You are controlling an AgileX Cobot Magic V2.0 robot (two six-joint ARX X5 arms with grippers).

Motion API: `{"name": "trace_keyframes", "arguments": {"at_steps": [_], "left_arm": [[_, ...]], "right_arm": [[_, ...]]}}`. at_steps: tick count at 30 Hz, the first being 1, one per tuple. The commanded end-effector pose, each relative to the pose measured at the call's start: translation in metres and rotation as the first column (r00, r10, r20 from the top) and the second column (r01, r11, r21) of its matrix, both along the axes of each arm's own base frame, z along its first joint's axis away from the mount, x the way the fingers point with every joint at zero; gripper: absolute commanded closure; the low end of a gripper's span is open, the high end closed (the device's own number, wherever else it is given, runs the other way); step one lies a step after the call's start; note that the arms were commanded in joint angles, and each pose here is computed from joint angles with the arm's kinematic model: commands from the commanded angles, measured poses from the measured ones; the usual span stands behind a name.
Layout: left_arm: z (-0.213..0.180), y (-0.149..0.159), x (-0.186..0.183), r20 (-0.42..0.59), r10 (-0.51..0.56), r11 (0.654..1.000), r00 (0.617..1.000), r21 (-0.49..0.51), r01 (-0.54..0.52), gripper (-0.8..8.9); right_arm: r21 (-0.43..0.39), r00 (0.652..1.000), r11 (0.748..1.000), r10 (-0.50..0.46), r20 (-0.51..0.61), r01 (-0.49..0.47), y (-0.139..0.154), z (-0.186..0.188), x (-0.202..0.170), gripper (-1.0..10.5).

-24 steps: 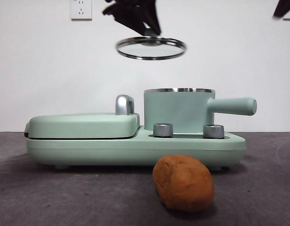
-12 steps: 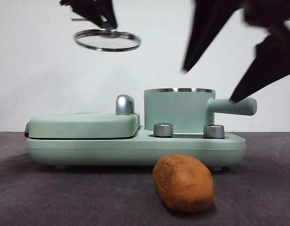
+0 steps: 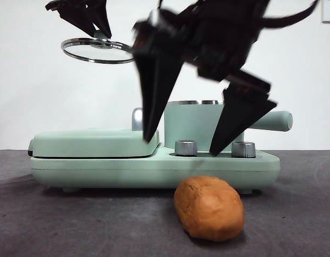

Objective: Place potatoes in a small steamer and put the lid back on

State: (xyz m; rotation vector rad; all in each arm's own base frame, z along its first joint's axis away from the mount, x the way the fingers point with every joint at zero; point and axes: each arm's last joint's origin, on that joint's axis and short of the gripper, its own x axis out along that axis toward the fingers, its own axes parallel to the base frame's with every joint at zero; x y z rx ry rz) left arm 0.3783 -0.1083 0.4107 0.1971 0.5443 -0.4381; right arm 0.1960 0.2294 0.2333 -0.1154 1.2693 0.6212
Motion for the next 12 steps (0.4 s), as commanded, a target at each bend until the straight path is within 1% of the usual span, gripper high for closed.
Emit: {"name": "trace_keyframes", "arguments": {"at_steps": [1,3,6,9,12], "left_arm": [[0.015,0.003,-0.001,0.064,0.004,1.000,0.998,-0.021,-0.003,7.60],[0.014,0.004,-0.001,0.062,0.008,1.000,0.998,-0.021,-0.006,7.60],[0.014,0.006,-0.001,0.054,0.022,0.999,0.998,-0.037,-0.020,7.60],[0.014,0.006,-0.001,0.054,0.023,0.999,0.998,-0.038,-0.021,7.61],[0.014,0.006,-0.001,0.052,0.024,0.999,0.998,-0.038,-0.022,7.64]], "right_arm": [[-0.067,1.000,0.998,0.001,-0.012,-0.001,0.013,-0.010,0.003,4.5],[-0.127,1.000,0.992,-0.003,-0.015,0.001,0.016,-0.017,0.002,4.5],[-0.196,1.000,0.981,-0.005,-0.027,0.000,0.017,-0.027,0.001,4.5],[-0.225,0.999,0.974,-0.007,-0.048,-0.005,0.018,-0.034,0.002,4.5],[-0.211,0.995,0.977,0.003,-0.099,-0.024,0.020,-0.040,0.002,4.7]]}}
